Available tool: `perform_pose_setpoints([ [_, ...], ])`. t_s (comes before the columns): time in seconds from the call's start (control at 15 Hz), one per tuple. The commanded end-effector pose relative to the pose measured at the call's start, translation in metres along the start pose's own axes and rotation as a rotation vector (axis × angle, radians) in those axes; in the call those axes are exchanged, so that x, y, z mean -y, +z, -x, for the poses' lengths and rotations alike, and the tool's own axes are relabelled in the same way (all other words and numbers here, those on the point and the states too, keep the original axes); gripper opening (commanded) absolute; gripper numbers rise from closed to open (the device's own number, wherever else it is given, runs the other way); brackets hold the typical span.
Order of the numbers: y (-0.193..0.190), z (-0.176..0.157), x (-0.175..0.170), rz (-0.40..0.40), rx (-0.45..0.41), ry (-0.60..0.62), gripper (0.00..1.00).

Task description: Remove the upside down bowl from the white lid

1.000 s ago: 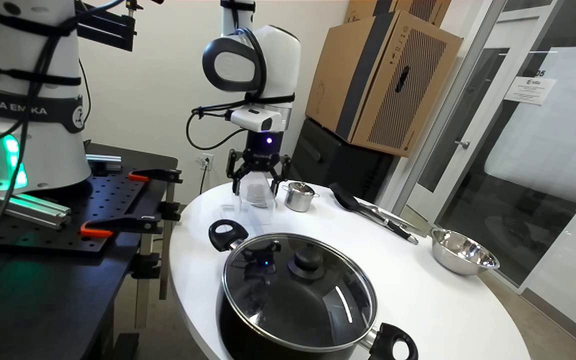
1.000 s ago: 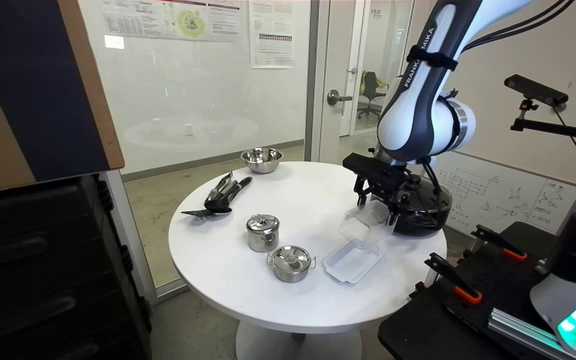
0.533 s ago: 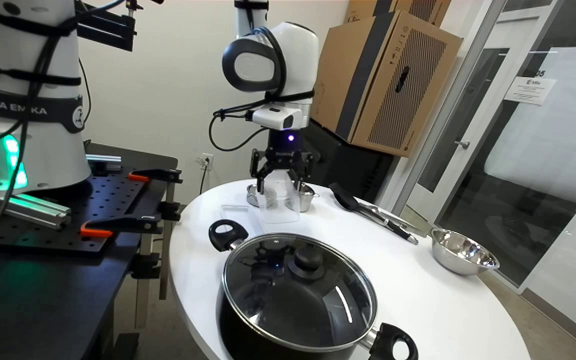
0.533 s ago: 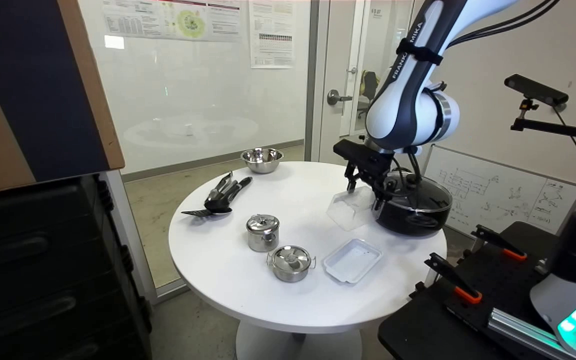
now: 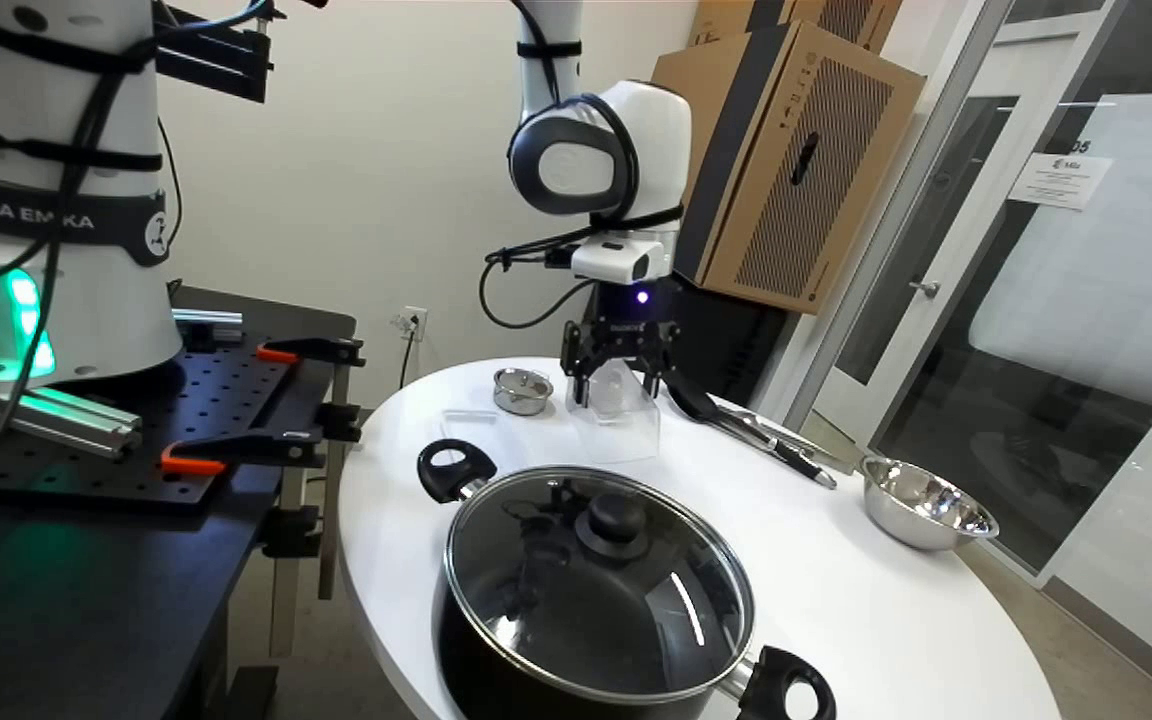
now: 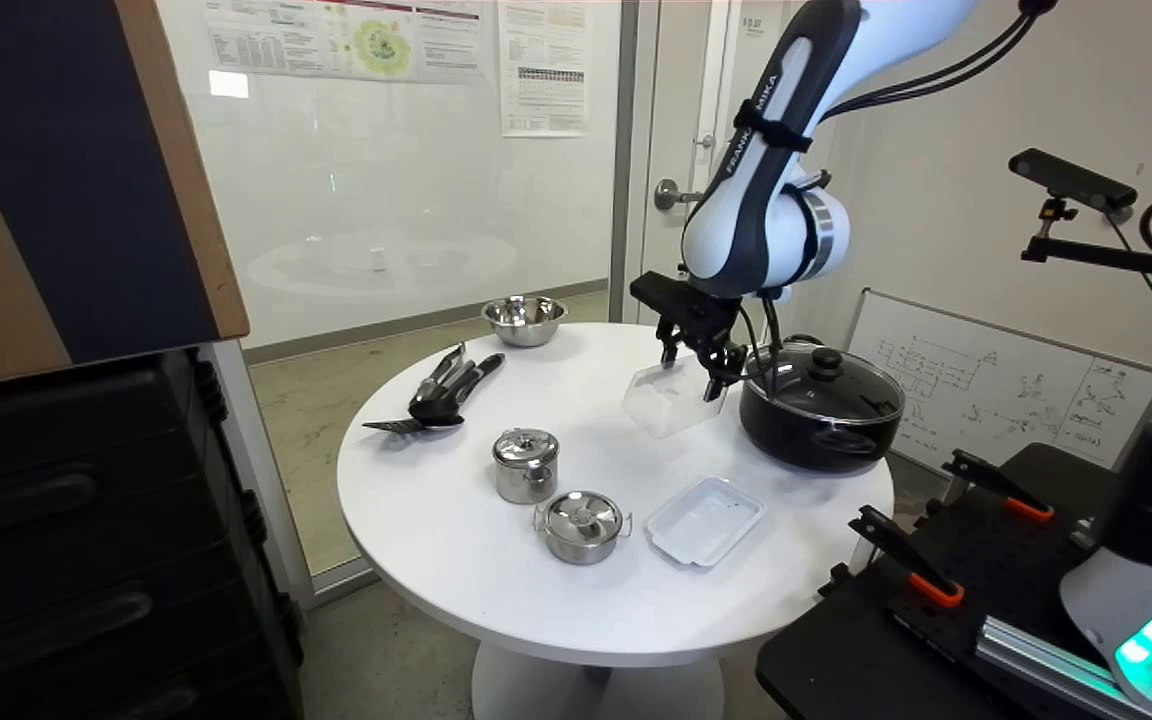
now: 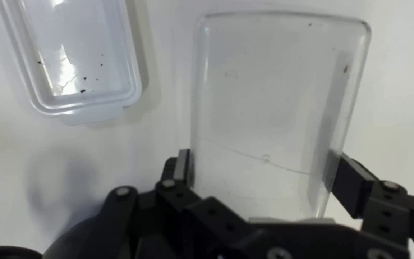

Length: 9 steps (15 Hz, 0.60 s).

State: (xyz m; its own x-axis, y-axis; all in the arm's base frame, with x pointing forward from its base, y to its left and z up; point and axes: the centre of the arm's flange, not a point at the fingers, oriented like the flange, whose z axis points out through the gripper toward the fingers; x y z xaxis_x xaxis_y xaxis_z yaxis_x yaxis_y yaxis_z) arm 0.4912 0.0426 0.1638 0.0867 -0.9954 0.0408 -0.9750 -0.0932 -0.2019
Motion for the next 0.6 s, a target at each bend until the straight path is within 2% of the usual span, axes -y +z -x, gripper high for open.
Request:
perform_pose_setpoints([
  [0.0,0.034,0.005,0.031,0.076,-0.034,0.023,0.65],
  [0.2,0.054,0.008,0.036,0.135,-0.039,0.027,0.65],
  [0.53,0.075,0.019,0.036,0.184,-0.057,0.025,0.65],
])
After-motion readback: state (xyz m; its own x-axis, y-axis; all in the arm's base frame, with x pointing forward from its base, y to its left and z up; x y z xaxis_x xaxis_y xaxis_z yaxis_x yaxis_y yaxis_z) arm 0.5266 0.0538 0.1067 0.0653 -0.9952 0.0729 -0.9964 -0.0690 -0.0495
